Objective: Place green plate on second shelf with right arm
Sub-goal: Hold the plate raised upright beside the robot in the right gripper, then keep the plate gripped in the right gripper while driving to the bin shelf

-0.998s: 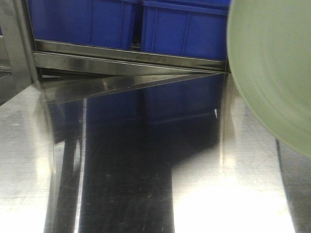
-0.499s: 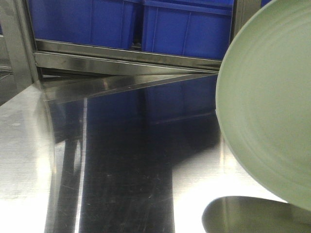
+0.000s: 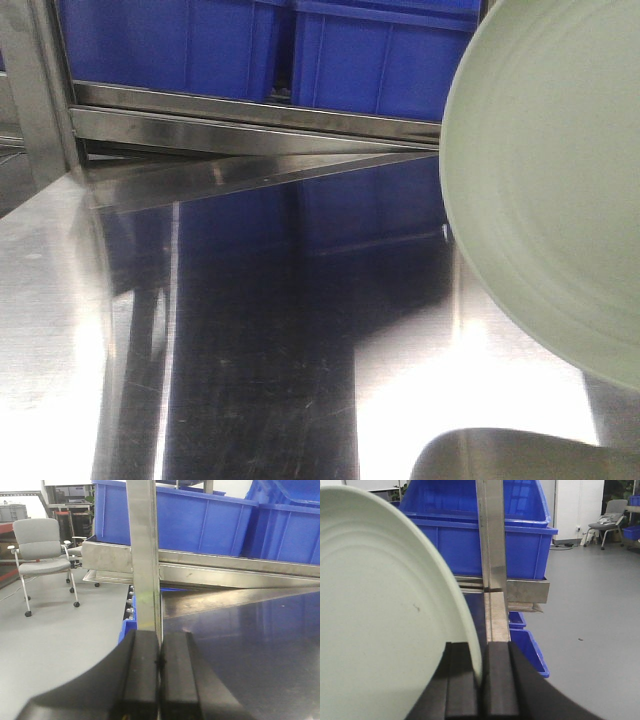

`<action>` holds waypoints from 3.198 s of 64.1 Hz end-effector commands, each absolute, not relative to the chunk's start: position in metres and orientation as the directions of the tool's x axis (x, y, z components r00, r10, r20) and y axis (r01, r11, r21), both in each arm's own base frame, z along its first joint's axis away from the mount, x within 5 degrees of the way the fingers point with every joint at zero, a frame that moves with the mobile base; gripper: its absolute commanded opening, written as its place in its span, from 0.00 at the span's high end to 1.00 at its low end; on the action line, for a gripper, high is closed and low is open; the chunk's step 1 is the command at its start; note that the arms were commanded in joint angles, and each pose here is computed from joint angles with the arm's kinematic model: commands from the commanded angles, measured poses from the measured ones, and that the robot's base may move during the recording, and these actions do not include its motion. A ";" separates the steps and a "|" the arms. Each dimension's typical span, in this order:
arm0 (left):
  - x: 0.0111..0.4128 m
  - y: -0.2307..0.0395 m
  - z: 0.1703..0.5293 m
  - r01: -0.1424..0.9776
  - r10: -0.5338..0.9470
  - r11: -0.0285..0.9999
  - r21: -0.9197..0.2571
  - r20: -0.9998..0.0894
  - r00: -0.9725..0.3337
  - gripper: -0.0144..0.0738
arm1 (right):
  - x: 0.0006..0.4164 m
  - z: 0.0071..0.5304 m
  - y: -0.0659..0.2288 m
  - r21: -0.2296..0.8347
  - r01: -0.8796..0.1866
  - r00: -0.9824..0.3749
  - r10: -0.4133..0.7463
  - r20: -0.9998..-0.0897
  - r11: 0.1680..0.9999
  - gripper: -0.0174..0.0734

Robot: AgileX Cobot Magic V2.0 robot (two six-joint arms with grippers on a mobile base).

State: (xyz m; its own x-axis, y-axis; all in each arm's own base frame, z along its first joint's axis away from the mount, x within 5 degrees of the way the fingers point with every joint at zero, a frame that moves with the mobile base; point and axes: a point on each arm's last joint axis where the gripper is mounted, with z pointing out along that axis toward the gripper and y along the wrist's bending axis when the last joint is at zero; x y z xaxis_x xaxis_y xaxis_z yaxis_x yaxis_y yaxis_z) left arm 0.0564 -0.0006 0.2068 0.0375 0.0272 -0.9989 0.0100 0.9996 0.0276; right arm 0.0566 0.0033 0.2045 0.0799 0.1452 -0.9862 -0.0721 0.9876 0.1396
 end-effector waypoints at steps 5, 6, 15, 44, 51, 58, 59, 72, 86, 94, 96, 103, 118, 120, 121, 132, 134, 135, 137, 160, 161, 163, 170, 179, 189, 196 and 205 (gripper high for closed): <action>0.056 -0.001 0.201 0.012 0.025 1.000 0.026 -0.995 0.094 0.69 | 0.052 0.224 0.001 0.153 -0.071 0.236 0.166 -0.957 0.986 0.74; 0.056 -0.001 0.201 0.012 0.025 1.000 0.026 -0.995 0.094 0.69 | 0.052 0.224 0.001 0.153 -0.071 0.236 0.166 -0.957 0.986 0.74; 0.056 -0.001 0.201 0.012 0.025 1.000 0.026 -0.995 0.094 0.69 | 0.052 0.224 0.001 0.153 -0.071 0.236 0.166 -0.957 0.986 0.74; 0.056 -0.001 0.201 0.012 0.025 1.000 0.026 -0.995 0.093 0.69 | 0.052 0.224 0.001 0.153 -0.071 0.234 0.166 -0.958 0.986 0.74; 0.056 -0.001 0.201 0.012 0.025 1.000 0.026 -0.995 0.093 0.69 | 0.052 0.224 0.001 0.153 -0.071 0.234 0.166 -0.958 0.986 0.74; 0.057 -0.001 0.201 0.012 0.025 1.000 0.026 -0.996 0.089 0.69 | 0.052 0.224 0.001 0.153 -0.071 0.232 0.166 -0.958 0.986 0.74; 0.057 -0.001 0.201 0.012 0.025 1.000 0.026 -0.996 0.089 0.69 | 0.052 0.224 0.001 0.153 -0.071 0.232 0.166 -0.958 0.986 0.74; 0.057 -0.001 0.201 0.012 0.025 1.000 0.026 -0.996 0.086 0.69 | 0.052 0.224 0.001 0.153 -0.071 0.231 0.166 -0.959 0.986 0.74; 0.057 -0.001 0.201 0.012 0.025 1.000 0.026 -0.996 0.086 0.69 | 0.052 0.224 0.001 0.153 -0.071 0.231 0.166 -0.959 0.986 0.74; 0.057 -0.001 0.201 0.012 0.025 1.000 0.026 -0.996 0.086 0.69 | 0.052 0.224 0.001 0.153 -0.071 0.231 0.166 -0.959 0.986 0.74; 0.057 -0.001 0.201 0.012 0.025 1.000 0.026 -0.996 0.086 0.69 | 0.052 0.224 0.001 0.153 -0.071 0.231 0.166 -0.959 0.986 0.74; 0.057 -0.001 0.201 0.014 0.025 1.000 0.026 -0.996 0.086 0.69 | 0.052 0.224 0.001 0.153 -0.071 0.231 0.166 -0.959 0.986 0.74; 0.057 -0.001 0.201 0.014 0.025 1.000 0.026 -0.996 0.086 0.69 | 0.052 0.224 0.001 0.153 -0.071 0.231 0.166 -0.959 0.986 0.74; 0.057 -0.001 0.201 0.014 0.025 1.000 0.026 -0.996 0.086 0.69 | 0.052 0.224 0.001 0.153 -0.071 0.231 0.166 -0.959 0.986 0.74; 0.057 -0.001 0.201 0.014 0.025 1.000 0.026 -0.996 0.086 0.69 | 0.052 0.224 0.001 0.153 -0.071 0.231 0.166 -0.959 0.986 0.74; 0.057 -0.001 0.201 0.014 0.025 1.000 0.026 -0.996 0.086 0.69 | 0.052 0.224 0.001 0.153 -0.071 0.231 0.166 -0.959 0.986 0.74; 0.057 -0.001 0.201 0.014 0.025 1.000 0.026 -0.996 0.088 0.69 | 0.052 0.224 0.001 0.153 -0.071 0.231 0.166 -0.959 0.986 0.74; 0.057 -0.001 0.201 0.014 0.025 1.000 0.026 -0.996 0.088 0.69 | 0.052 0.224 0.001 0.153 -0.071 0.231 0.166 -0.959 0.986 0.74; 0.057 -0.001 0.201 0.014 0.025 1.000 0.026 -0.996 0.088 0.69 | 0.052 0.224 0.001 0.153 -0.071 0.231 0.166 -0.959 0.986 0.74; 0.057 -0.001 0.201 0.014 0.025 1.000 0.026 -0.996 0.088 0.69 | 0.052 0.224 0.001 0.153 -0.071 0.231 0.166 -0.959 0.986 0.74; 0.057 -0.001 0.201 0.014 0.025 1.000 0.026 -0.996 0.088 0.69 | 0.052 0.224 0.001 0.153 -0.071 0.231 0.166 -0.959 0.986 0.74; 0.057 -0.001 0.201 0.014 0.025 1.000 0.026 -0.996 0.088 0.69 | 0.052 0.224 0.001 0.153 -0.071 0.231 0.166 -0.959 0.986 0.74; 0.057 -0.001 0.201 0.014 0.025 1.000 0.026 -0.996 0.088 0.69 | 0.052 0.224 0.001 0.153 -0.071 0.231 0.166 -0.959 0.986 0.74; 0.057 -0.001 0.201 0.014 0.025 1.000 0.026 -0.996 0.088 0.69 | 0.052 0.224 0.001 0.153 -0.071 0.231 0.166 -0.959 0.986 0.74; 0.057 -0.001 0.201 0.014 0.025 1.000 0.026 -0.996 0.088 0.69 | 0.052 0.224 0.001 0.153 -0.071 0.231 0.166 -0.959 0.986 0.74; 0.057 -0.001 0.201 0.014 0.025 1.000 0.026 -0.996 0.088 0.69 | 0.052 0.224 0.001 0.153 -0.071 0.231 0.166 -0.959 0.986 0.74; 0.057 -0.001 0.201 0.014 0.025 1.000 0.026 -0.996 0.088 0.69 | 0.052 0.224 0.001 0.153 -0.071 0.231 0.166 -0.959 0.986 0.74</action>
State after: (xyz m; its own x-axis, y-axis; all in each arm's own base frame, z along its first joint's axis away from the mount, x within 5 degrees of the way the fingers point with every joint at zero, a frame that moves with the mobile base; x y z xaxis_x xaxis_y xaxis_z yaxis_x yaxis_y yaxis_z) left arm 0.0564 -0.0006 0.2063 0.0315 0.0273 -0.9991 0.0101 0.9996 0.0276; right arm 0.0566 0.0032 0.2047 0.0843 0.1471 -0.9855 -0.0719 0.9874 0.1412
